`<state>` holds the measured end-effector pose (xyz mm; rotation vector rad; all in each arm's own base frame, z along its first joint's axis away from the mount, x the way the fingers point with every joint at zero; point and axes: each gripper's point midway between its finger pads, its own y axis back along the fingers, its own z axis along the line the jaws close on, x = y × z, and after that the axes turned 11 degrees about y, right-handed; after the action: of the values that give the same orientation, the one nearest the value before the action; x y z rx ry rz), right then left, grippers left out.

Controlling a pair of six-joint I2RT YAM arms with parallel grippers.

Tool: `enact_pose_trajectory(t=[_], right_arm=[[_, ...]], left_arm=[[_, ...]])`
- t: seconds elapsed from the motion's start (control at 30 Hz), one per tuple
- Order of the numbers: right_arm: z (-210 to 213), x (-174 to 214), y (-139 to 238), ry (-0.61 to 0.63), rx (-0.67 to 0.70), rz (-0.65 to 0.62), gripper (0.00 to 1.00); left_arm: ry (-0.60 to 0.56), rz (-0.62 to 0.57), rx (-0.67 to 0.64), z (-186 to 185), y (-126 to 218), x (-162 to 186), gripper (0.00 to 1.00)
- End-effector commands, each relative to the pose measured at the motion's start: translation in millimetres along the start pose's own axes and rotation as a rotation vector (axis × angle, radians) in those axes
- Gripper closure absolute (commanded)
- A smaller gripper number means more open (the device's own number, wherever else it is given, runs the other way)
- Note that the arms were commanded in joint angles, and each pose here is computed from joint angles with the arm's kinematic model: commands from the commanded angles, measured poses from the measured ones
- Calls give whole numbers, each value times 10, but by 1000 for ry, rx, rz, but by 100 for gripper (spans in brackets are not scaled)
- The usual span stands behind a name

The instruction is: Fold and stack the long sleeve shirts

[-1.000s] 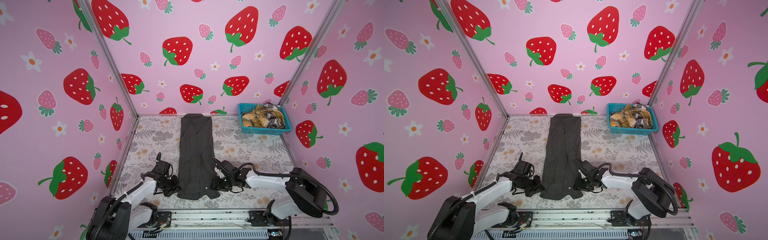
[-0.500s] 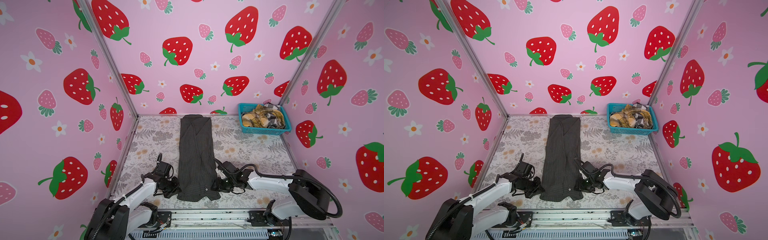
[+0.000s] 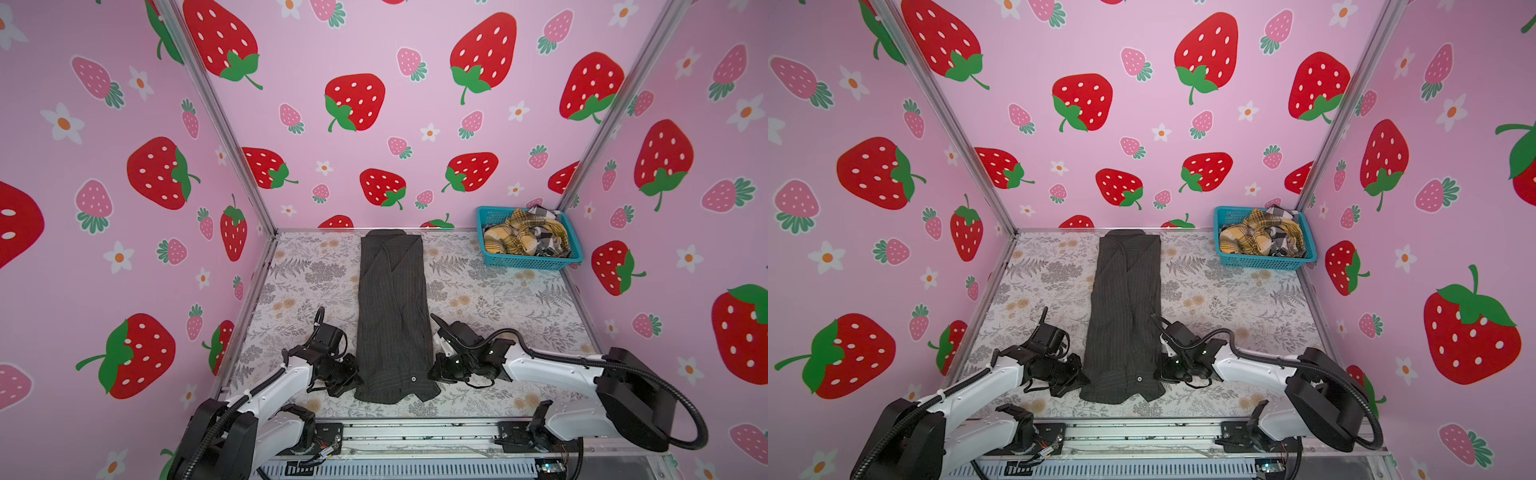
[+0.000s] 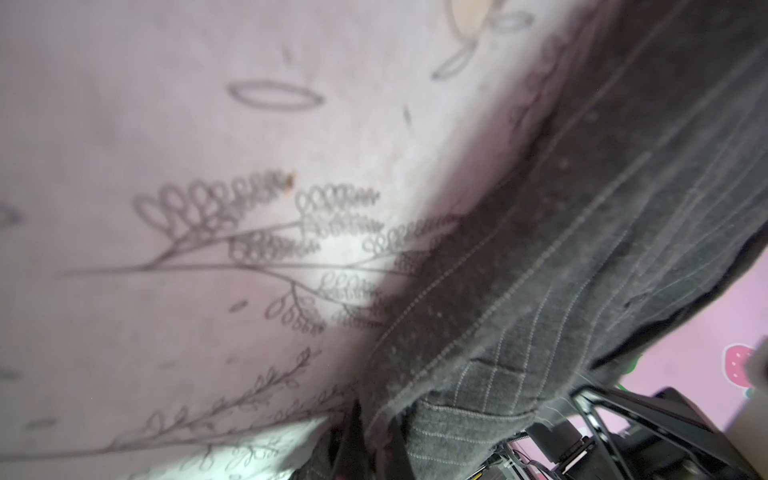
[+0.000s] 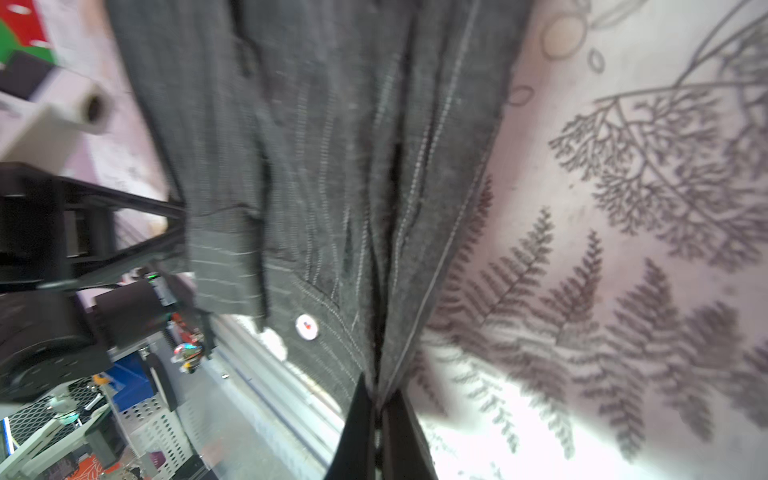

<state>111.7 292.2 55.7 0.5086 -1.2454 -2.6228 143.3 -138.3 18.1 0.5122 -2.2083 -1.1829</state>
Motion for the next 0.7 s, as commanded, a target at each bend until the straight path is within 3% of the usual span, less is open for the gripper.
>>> enact_pose_trajectory(t=[0.0, 0.17, 0.37, 0.5, 0.67], right_arm=[[-54, 136, 83, -32, 21, 13, 100], [93, -86, 289, -21, 7, -66, 100], [320, -810, 653, 52, -8, -182, 100], [397, -1364, 799, 108, -29, -227, 100], [269, -2083, 814, 119, -69, -253, 100]], left_arm=[[4, -14, -14, 5, 136, 98, 100], [10, -65, 103, -312, 380, 88, 100], [-6, -121, 262, -1049, 732, -134, 100], [-31, -138, 325, -1553, 914, -454, 100], [-30, -192, 353, -2069, 994, -1106, 100]])
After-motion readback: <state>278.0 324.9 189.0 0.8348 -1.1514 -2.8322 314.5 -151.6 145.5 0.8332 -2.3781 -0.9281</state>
